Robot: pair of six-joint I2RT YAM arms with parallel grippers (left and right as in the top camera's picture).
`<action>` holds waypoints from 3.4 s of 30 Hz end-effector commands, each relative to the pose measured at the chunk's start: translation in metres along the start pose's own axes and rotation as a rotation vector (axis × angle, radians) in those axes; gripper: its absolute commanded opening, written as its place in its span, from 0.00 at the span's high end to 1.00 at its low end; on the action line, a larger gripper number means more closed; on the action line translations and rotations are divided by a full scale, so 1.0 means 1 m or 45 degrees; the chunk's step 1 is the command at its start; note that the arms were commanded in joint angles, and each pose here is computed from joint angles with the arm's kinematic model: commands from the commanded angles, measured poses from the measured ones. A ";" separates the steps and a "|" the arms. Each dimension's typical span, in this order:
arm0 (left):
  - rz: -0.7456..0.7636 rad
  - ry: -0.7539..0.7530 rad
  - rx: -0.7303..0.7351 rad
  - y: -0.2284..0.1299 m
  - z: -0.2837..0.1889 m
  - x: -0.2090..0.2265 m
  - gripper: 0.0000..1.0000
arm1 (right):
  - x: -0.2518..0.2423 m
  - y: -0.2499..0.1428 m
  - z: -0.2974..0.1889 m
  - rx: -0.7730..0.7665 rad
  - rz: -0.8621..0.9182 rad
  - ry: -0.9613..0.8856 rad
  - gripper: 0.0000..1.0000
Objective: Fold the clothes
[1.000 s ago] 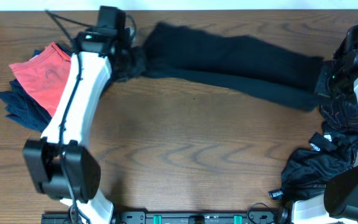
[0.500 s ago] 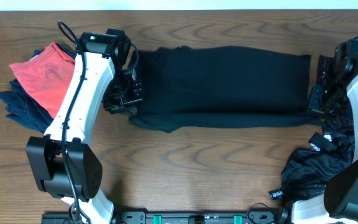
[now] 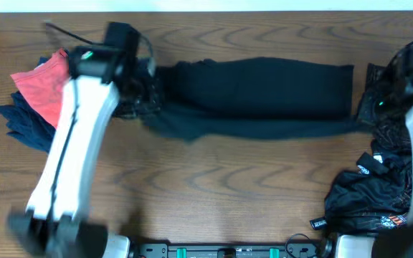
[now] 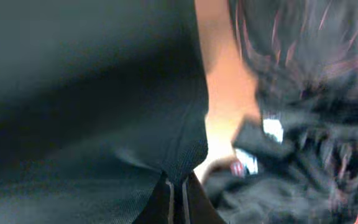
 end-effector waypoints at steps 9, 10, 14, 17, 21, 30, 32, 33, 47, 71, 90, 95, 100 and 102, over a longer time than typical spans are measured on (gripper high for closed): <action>0.123 0.051 -0.945 -0.068 -0.174 -0.011 0.94 | -0.007 -0.025 -0.171 -0.932 0.025 0.179 0.99; 0.109 0.061 -0.981 -0.072 -0.180 -0.010 0.94 | -0.008 -0.027 -0.178 -0.979 0.027 0.179 0.99; 0.107 0.062 -1.030 -0.073 -0.186 -0.011 0.94 | -0.008 -0.026 -0.189 -1.071 0.031 0.182 0.99; 0.098 0.071 -0.978 -0.058 -0.173 -0.010 0.94 | -0.007 -0.014 -0.175 -1.011 0.032 0.170 0.99; 0.078 0.092 -0.854 -0.018 -0.137 -0.005 0.94 | -0.002 0.012 -0.136 -0.856 0.027 0.157 0.99; 0.094 0.057 -0.888 0.104 -0.030 0.005 0.94 | 0.030 0.088 -0.014 -0.604 0.016 0.310 0.99; 0.107 0.043 -0.983 0.124 -0.023 0.005 0.94 | 0.034 0.100 -0.012 -0.627 0.060 0.336 0.99; 0.108 0.035 -1.040 0.131 -0.027 0.005 0.94 | 0.035 0.106 -0.017 -0.648 0.073 0.345 0.99; -0.039 -0.174 -1.276 0.132 -0.158 0.029 0.94 | 0.023 0.113 -0.117 -0.800 0.061 0.145 0.99; -0.412 0.003 0.874 -0.084 0.112 0.090 0.94 | -0.053 -0.034 0.097 0.476 0.178 -0.591 0.99; -0.287 -0.011 0.217 -0.082 0.050 0.071 0.94 | -0.042 -0.028 0.108 0.458 0.164 -0.316 0.99; -0.321 -0.028 -0.026 -0.044 0.066 0.077 0.94 | -0.017 0.001 0.119 0.220 0.108 -0.009 0.98; -0.342 -0.038 -0.099 -0.018 0.095 0.086 0.94 | -0.012 0.015 0.121 0.094 0.093 0.021 0.95; -0.340 -0.039 -0.091 -0.012 0.111 0.089 0.94 | -0.011 0.018 0.121 0.069 0.092 0.025 0.94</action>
Point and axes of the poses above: each gripper's point midway between its finger pads, its own z axis out along the fingers, its own x axis along the line the jaws close on, y = z × x, the point moved 10 cm from there along -z, back along the fingers, and after that the axes turned 4 degrees about z, right-handed, at the moved point
